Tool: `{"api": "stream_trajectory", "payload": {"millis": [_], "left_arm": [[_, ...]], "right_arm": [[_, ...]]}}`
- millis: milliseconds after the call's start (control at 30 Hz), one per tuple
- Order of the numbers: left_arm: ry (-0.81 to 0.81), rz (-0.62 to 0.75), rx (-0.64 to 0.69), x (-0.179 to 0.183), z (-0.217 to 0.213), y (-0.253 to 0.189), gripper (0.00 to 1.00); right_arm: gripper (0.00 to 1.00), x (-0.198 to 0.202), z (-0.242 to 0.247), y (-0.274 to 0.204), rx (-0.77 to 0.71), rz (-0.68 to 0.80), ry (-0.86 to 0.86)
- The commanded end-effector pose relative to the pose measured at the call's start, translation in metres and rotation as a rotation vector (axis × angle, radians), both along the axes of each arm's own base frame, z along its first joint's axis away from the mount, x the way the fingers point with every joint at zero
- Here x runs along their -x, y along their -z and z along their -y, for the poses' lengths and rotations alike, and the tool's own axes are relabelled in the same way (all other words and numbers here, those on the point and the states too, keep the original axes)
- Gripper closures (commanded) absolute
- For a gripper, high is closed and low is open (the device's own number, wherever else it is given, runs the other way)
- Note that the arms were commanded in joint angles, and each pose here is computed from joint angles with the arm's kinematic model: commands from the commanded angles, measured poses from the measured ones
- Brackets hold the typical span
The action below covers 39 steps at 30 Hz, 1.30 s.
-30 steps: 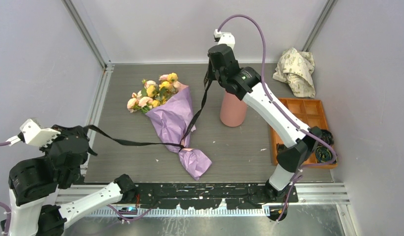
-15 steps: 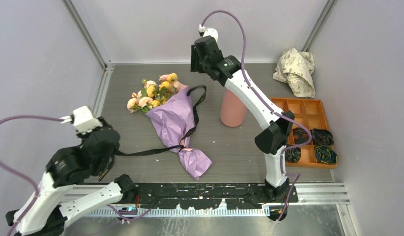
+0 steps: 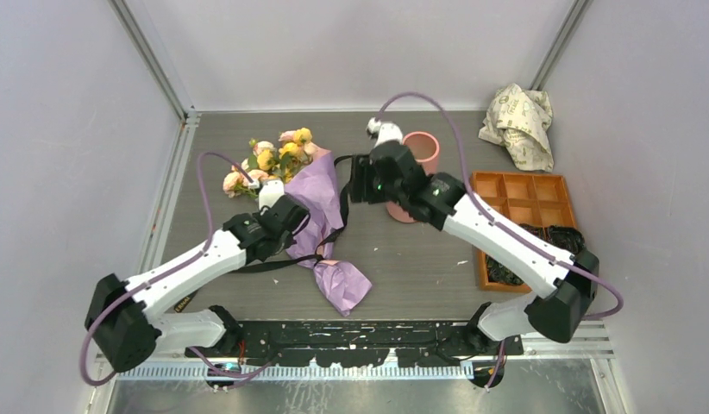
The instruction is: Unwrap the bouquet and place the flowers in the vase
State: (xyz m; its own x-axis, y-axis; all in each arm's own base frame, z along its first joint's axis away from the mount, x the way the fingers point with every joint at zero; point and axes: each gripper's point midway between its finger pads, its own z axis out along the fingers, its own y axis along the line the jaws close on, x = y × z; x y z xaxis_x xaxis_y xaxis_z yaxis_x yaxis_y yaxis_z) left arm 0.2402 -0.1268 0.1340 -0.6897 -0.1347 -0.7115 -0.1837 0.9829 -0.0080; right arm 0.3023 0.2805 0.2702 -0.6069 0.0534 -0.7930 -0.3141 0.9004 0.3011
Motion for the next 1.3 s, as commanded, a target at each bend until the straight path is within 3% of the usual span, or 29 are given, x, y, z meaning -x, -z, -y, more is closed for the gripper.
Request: {"api": "stream_trajectory", "payload": {"millis": [0, 200, 567, 700, 800, 900, 1267], "left_arm": [[0.002, -0.032, 0.196, -0.021, 0.025, 0.027, 0.90], [-0.011, -0.094, 0.243, -0.025, 0.026, 0.067, 0.91], [-0.041, -0.155, 0.244, -0.051, 0.025, 0.101, 0.95], [-0.046, -0.175, 0.258, -0.062, 0.026, 0.110, 0.96], [-0.043, -0.183, 0.272, -0.069, 0.030, 0.114, 0.97], [-0.048, -0.196, 0.271, -0.076, 0.033, 0.121, 0.98], [-0.072, -0.236, 0.293, -0.097, 0.035, 0.141, 1.00]], "right_arm": [[0.42, 0.051, -0.029, 0.053, 0.006, -0.097, -0.100], [0.41, 0.094, -0.051, 0.121, 0.065, -0.211, -0.164], [0.45, 0.088, -0.069, 0.175, 0.142, -0.244, -0.175], [0.58, 0.080, -0.072, 0.188, 0.198, -0.236, -0.168], [0.82, 0.078, -0.071, 0.194, 0.221, -0.238, -0.163], [0.97, 0.080, -0.066, 0.190, 0.219, -0.237, -0.154], [0.99, 0.098, -0.024, 0.204, 0.249, -0.270, -0.084]]}}
